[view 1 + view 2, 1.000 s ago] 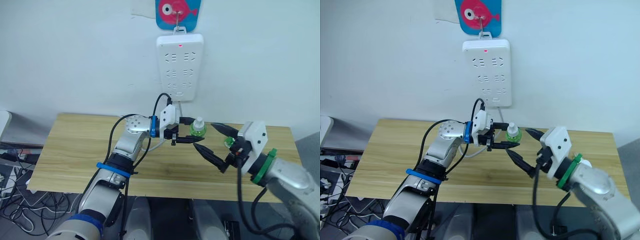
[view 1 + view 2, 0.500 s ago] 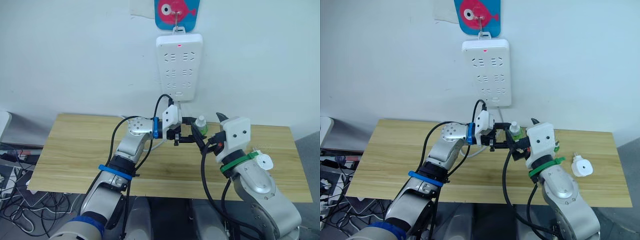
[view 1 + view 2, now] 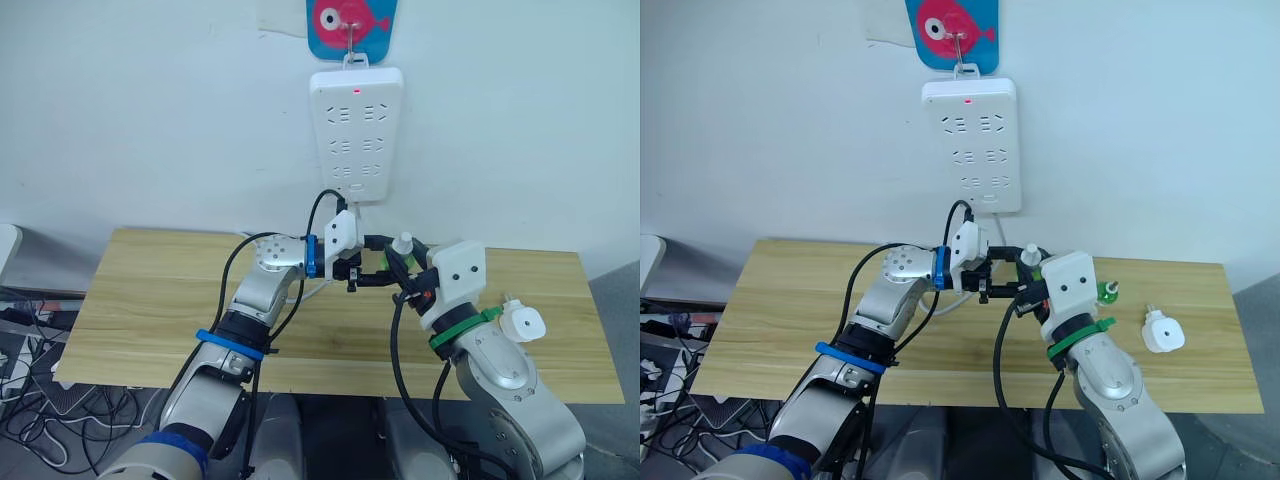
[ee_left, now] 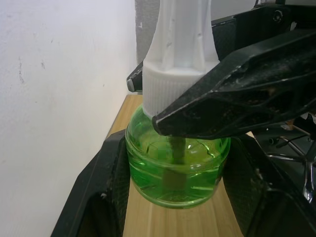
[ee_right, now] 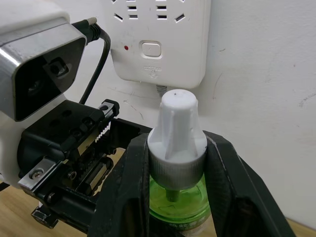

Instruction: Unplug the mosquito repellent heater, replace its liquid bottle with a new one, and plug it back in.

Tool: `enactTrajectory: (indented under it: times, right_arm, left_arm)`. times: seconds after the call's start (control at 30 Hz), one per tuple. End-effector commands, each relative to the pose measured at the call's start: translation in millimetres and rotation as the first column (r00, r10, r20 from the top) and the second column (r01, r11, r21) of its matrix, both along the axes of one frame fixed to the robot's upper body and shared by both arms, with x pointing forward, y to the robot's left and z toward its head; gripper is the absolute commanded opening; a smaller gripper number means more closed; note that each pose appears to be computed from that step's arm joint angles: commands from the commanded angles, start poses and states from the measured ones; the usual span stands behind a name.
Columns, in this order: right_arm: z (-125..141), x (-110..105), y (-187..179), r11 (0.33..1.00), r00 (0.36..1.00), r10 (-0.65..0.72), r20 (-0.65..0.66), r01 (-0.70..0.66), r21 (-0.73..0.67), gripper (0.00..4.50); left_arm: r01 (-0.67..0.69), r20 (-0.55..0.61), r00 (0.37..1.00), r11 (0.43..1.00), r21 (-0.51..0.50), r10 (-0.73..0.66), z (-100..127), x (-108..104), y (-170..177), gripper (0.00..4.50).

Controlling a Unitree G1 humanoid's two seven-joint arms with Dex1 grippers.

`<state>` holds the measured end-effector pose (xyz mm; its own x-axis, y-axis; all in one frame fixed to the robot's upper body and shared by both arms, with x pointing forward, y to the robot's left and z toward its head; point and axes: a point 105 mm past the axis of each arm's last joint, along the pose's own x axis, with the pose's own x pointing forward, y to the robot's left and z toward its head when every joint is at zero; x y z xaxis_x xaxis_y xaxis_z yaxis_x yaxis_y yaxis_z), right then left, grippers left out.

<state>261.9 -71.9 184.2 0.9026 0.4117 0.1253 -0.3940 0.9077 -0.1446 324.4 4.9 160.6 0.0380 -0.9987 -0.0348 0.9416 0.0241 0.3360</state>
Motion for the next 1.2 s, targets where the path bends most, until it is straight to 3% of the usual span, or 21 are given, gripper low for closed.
enactTrajectory:
  times: [0.03,0.2,0.37,0.47,0.57,0.77,0.83,0.9,0.97,1.07,1.2]
  right_arm:
    - [9.4,-9.4,15.3,0.987,0.986,0.163,0.026,-0.163,0.003,1.1]
    - [6.9,-12.4,14.0,0.881,0.884,0.466,-0.041,-0.468,-0.072,1.1]
    - [8.4,-6.9,-0.1,0.679,0.693,0.707,-0.141,-0.721,-0.135,1.1]
    - [12.1,-4.4,-2.7,0.564,0.587,0.793,-0.163,-0.809,-0.168,1.1]
    - [12.4,0.6,-4.4,0.519,0.55,0.816,-0.178,-0.832,-0.196,1.1]
    - [23.4,3.5,-18.7,0.566,0.585,0.794,-0.167,-0.811,-0.151,3.08]
    - [24.2,-1.8,-27.5,0.601,0.62,0.767,-0.167,-0.785,-0.151,3.75]
    - [24.1,-12.0,-40.6,0.687,0.7,0.697,-0.156,-0.714,-0.135,4.48]
    - [24.7,-19.2,-48.7,0.77,0.778,0.614,-0.131,-0.627,-0.116,4.48]
    - [21.9,-31.7,-46.4,0.844,0.853,0.513,-0.099,-0.522,-0.124,4.48]
    - [23.0,-28.2,-37.5,0.935,0.945,0.327,-0.015,-0.326,-0.139,4.48]
  left_arm:
    - [0.114,0.068,0.991,0.993,0.014,-0.115,5.9,-18.4,-6.1,2.26]
    - [0.231,0.097,0.966,0.969,0.083,-0.238,-0.7,-30.1,2.7,2.26]
    - [0.332,0.113,0.93,0.933,0.14,-0.349,-2.7,-38.2,11.3,2.26]
    - [0.375,0.11,0.913,0.915,0.15,-0.392,-3.2,-43.0,13.6,2.26]
    - [0.384,0.112,0.909,0.911,0.148,-0.402,-2.4,-44.1,12.3,2.26]
    - [0.34,0.124,0.927,0.933,0.12,-0.354,-0.1,-37.1,11.0,2.26]
    - [0.304,0.12,0.942,0.947,0.101,-0.315,1.1,-31.8,10.6,2.26]
    - [0.244,0.121,0.96,0.966,0.081,-0.252,2.8,-23.6,11.2,2.26]
    - [0.202,0.125,0.97,0.978,0.061,-0.208,4.5,-19.3,11.6,2.26]
    - [0.144,0.119,0.982,0.989,0.036,-0.147,5.0,-15.1,10.8,2.26]
    - [0.094,0.105,0.99,0.996,0.011,-0.095,5.4,-13.4,6.9,2.26]
